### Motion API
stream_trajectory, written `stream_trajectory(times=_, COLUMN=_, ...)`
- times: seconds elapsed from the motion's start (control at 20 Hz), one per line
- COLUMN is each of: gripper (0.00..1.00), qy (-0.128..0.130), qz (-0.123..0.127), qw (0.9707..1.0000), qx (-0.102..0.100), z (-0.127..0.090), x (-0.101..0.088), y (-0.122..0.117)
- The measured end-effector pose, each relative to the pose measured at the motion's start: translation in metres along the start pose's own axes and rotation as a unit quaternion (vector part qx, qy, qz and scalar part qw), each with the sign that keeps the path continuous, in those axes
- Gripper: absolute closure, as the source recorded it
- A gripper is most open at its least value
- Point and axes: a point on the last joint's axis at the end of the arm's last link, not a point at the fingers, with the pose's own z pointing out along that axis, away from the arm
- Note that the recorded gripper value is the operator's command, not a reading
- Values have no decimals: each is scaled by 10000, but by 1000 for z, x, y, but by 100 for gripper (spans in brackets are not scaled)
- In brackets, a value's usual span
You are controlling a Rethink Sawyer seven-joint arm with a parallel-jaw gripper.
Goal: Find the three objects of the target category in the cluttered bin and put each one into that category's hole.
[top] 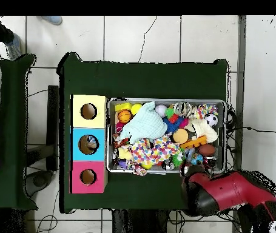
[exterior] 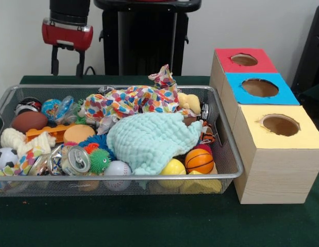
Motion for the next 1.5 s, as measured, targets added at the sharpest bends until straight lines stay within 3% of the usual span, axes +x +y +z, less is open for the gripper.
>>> stream_trajectory(times=0.6, gripper=0, qy=-51, qz=-218, qw=9997, qx=-88, z=4, x=-13, y=25)
stream_trajectory(times=1.5, gripper=0, qy=-100, qz=-15, qw=9999, qx=-124, z=23, x=-25, y=14)
